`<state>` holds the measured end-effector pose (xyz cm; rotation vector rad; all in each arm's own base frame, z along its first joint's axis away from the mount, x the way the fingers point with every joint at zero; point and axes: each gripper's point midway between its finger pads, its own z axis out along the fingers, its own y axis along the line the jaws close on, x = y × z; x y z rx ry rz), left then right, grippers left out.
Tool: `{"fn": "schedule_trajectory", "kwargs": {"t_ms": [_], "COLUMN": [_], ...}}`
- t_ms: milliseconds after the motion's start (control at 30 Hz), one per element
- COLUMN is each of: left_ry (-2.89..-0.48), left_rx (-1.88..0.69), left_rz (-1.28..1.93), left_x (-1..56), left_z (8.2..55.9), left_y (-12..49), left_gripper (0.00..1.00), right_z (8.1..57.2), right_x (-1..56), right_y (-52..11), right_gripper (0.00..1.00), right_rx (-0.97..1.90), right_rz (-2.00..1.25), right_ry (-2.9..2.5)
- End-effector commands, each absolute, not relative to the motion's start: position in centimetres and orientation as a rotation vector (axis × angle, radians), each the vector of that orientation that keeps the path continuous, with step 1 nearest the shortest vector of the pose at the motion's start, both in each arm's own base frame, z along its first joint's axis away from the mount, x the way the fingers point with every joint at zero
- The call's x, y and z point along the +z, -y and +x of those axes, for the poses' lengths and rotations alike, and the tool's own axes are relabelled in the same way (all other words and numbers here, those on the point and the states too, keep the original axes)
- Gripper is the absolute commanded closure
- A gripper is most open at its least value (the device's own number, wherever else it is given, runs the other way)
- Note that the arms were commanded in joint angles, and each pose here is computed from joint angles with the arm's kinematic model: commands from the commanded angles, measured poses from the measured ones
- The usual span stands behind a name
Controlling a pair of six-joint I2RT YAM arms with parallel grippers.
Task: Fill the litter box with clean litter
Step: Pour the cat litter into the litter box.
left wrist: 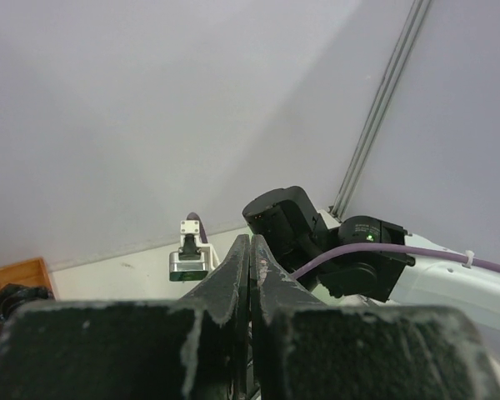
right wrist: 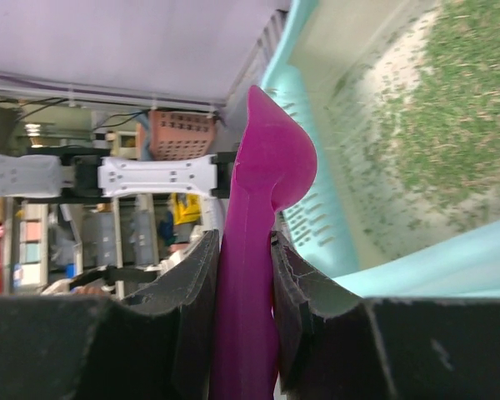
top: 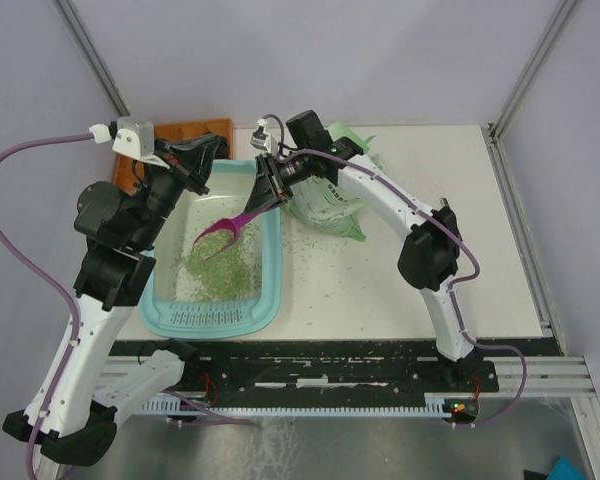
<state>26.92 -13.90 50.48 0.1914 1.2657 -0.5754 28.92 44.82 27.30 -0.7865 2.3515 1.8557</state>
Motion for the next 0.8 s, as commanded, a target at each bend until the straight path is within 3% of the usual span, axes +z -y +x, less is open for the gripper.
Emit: {"fn": "schedule_trajectory", "kwargs": {"t_ms": [0,433,767], "left_ry": [-1.254,-1.383,-1.389], "left_rx": [-0.498,-0.254,-0.225], "left_rz": [0.184,-0.021,-0.022], "left_x": [50.8,48.1,48.0], "left_z": [27.2,29.9,30.1], "left_y": [12.8,8.3,8.0], "left_gripper": [0.97,0.97,0.97], "right_z": [29.5,32.3,37.0], "right_x": [26.0,25.3,27.0], "right_y": [-44.4,-45.2,-45.4], "right_gripper": [0.98,0.98,0.98], "right_rx": [1.659,1.398,1.181], "right_rz": [-0.926,-1.025,-1.015], "right_ry": [-2.316,-2.216,-2.048]}}
